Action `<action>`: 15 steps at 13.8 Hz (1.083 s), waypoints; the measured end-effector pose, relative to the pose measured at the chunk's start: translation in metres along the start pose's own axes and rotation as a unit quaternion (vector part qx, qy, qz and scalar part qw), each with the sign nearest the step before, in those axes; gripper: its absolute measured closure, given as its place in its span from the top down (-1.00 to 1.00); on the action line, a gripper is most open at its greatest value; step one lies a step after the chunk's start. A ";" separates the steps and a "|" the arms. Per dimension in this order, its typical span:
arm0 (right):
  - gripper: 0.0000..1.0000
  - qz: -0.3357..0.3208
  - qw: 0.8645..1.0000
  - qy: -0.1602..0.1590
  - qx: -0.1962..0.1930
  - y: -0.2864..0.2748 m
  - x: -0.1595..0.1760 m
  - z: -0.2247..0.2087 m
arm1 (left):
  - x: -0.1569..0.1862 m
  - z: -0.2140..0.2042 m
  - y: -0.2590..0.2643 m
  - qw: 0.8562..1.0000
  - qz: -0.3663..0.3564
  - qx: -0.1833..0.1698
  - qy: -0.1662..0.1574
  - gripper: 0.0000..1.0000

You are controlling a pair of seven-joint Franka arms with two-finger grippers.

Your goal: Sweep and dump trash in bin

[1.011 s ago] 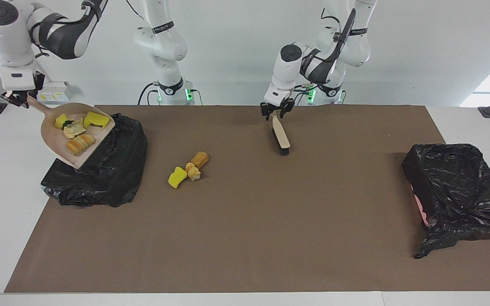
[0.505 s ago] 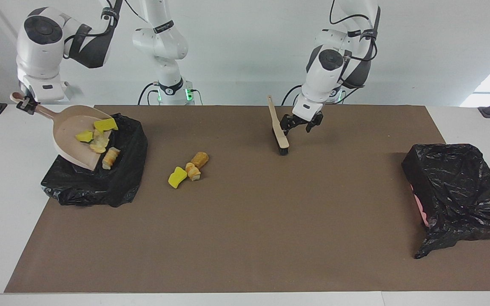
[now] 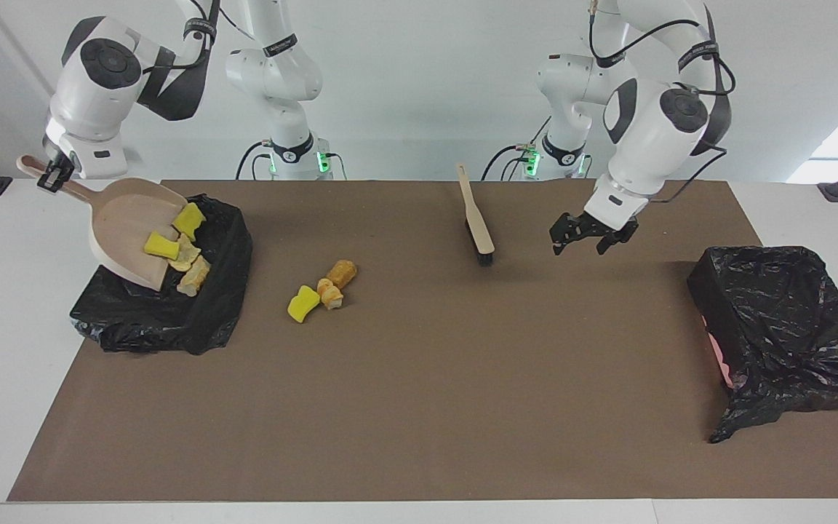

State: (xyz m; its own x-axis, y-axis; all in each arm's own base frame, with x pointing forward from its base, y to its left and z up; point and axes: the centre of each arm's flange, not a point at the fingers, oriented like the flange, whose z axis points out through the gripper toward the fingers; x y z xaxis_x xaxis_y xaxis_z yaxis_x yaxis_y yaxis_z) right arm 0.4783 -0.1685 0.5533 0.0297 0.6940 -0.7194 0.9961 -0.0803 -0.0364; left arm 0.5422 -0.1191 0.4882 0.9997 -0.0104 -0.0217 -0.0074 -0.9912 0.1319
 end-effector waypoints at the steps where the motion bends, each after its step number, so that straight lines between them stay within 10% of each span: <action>1: -0.36 -0.002 1.000 -0.007 0.000 -0.001 0.000 -0.009 | 0.003 -0.014 -0.012 1.000 0.005 -0.001 -0.001 1.00; 10: -0.36 0.012 0.997 -0.069 0.016 -0.008 -0.021 -0.052 | -0.004 -0.137 -0.050 0.998 0.041 0.032 -0.018 1.00; 15: -0.36 0.123 0.991 0.006 0.059 -0.029 -0.020 -0.107 | -0.004 -0.135 -0.050 0.998 0.044 0.034 -0.022 1.00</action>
State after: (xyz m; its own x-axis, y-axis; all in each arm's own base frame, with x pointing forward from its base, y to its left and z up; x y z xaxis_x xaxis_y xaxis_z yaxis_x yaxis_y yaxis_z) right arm 0.4582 -0.1039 0.6429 0.2729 0.6513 -0.7080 0.9417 -0.3313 0.0582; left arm 0.5420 -0.0513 0.6151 0.9931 -0.1027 -0.0568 -0.0988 -0.9928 0.0684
